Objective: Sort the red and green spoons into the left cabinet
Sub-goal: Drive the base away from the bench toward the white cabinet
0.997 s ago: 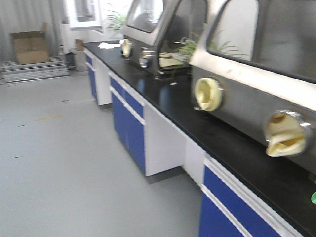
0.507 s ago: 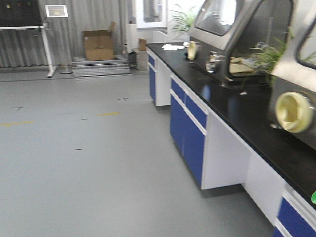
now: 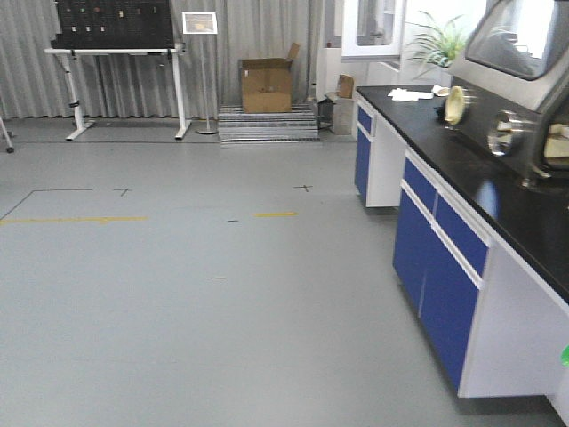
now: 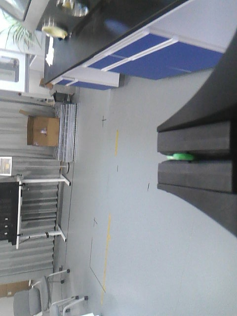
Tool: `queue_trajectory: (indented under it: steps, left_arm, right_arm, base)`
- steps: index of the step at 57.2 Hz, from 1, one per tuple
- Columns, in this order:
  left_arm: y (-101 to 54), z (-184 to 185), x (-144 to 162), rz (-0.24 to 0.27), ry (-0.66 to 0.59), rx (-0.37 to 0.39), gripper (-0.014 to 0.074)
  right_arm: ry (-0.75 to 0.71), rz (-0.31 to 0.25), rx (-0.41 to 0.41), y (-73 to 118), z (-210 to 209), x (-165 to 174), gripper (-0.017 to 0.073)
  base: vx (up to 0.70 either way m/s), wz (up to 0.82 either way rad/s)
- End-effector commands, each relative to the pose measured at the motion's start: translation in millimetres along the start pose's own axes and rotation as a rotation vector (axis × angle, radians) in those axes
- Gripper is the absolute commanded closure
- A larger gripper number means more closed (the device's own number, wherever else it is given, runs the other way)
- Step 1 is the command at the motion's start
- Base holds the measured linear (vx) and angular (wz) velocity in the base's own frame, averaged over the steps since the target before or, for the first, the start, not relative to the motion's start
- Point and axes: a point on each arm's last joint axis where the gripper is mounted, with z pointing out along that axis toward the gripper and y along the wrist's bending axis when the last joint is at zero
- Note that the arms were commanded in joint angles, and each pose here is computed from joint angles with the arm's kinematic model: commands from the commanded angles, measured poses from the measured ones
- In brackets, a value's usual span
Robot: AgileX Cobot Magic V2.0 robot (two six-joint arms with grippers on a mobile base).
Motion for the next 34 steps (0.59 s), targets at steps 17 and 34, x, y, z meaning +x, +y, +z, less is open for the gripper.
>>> queue_trajectory:
  steps: [17, 34]
  left_arm:
    - [0.4, -3.7, -15.8, -0.017, -0.102, -0.007, 0.0594]
    - [0.4, -3.7, -15.8, -0.017, -0.102, -0.007, 0.0594]
  right_arm:
    - [-0.113, -0.016, 0.022, -2.2, -3.7, -17.6, 0.0564]
    - [-0.113, -0.016, 0.022, -2.2, -3.7, -17.6, 0.0564]
  base:
    - [0.42, 0.13]
    - [0.47, -0.05]
